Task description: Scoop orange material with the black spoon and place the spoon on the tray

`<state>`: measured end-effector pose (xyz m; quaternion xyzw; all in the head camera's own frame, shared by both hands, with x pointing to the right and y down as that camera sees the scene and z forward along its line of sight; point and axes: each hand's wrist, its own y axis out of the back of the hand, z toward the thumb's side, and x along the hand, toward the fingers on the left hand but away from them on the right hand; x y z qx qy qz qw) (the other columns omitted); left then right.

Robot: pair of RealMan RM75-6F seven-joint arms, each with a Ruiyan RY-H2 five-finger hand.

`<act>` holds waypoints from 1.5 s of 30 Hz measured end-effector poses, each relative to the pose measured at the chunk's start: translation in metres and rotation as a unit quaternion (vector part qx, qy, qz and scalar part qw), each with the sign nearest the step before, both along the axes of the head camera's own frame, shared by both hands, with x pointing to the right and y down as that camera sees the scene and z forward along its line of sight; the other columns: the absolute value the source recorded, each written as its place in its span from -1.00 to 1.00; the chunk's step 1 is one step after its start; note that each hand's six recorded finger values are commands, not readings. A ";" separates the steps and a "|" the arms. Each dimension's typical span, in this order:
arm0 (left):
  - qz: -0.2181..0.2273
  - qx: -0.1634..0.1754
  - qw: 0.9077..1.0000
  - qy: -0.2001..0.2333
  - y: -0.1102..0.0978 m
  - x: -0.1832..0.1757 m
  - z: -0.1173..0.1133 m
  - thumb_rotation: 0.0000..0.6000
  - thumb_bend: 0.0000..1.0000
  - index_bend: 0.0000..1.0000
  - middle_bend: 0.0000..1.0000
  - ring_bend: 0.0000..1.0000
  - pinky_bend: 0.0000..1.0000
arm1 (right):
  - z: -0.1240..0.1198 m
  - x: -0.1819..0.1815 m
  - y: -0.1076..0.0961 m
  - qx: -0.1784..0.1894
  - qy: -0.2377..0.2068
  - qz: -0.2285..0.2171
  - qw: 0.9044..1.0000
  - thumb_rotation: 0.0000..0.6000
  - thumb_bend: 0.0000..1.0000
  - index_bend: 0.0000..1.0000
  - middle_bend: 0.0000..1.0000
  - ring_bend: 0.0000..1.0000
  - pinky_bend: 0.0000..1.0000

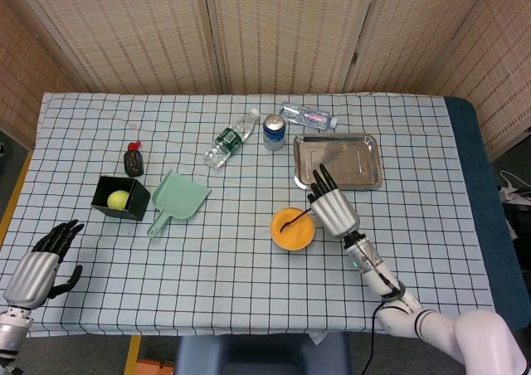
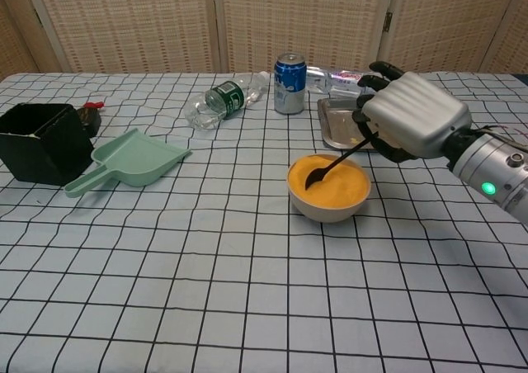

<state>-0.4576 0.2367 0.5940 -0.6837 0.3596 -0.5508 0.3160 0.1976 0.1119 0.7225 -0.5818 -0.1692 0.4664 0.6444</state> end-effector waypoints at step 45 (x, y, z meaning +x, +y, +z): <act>0.010 -0.001 1.000 0.002 0.003 0.007 0.001 1.00 -0.08 -1.00 -1.00 -1.00 -0.66 | -0.023 0.033 0.013 -0.004 -0.005 0.018 1.000 1.00 0.04 1.00 -0.27 -0.80 -0.94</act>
